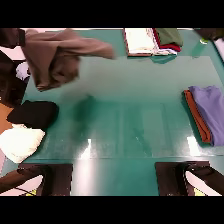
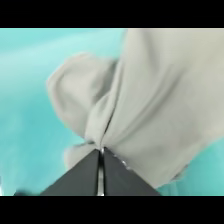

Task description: Fold the shirts.

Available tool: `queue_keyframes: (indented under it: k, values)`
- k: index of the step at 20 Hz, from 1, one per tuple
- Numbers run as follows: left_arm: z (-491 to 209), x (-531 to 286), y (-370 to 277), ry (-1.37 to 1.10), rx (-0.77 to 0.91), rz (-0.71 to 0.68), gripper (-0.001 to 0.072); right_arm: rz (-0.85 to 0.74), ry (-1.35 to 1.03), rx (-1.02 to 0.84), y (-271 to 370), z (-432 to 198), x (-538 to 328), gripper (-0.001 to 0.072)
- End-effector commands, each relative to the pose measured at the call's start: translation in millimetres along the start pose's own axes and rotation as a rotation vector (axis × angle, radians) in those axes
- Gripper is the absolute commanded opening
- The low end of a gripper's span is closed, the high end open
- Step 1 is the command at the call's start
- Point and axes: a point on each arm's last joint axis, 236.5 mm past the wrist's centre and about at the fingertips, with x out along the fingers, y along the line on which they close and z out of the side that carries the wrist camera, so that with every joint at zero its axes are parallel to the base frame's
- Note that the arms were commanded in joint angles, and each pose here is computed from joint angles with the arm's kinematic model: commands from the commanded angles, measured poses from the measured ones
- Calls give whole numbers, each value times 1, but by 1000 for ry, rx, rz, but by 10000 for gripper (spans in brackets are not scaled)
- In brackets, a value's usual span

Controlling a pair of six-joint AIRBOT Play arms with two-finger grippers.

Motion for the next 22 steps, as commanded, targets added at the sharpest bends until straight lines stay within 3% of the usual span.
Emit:
queue_keyframes:
  k: [1, 5, 9, 10, 11, 12, 15, 19, 22]
  values:
    - [14, -23, -84, -74, 172, -175, 30, -25, -81, -50, 5, 29, -22, 20]
    - [-3, 34, -212, -18, 394, -383, 31, -36, -96, -62, 5, 35, -26, 20]
    - [-57, 71, -355, 62, 496, -684, 33, -36, -92, -61, 4, 33, -26, 19]
    - [-67, 77, -371, 78, 512, -714, 82, -36, -92, -62, 4, 33, -26, 20]
    - [-72, 85, -376, 90, 508, -716, 410, -37, -90, -62, 4, 33, -26, 19]
    - [-73, 91, -372, 110, 485, -700, 574, -37, -85, -62, 4, 32, -26, 20]
    - [-80, 115, -305, 239, 443, -576, 546, -37, -76, -62, 4, 30, -26, 20]
    - [-114, 154, -152, 545, 161, -330, 546, -37, -72, -62, 4, 29, -25, 20]
    - [-152, 159, -70, 664, -21, -227, 547, -40, -52, -60, 2, 25, -22, 19]
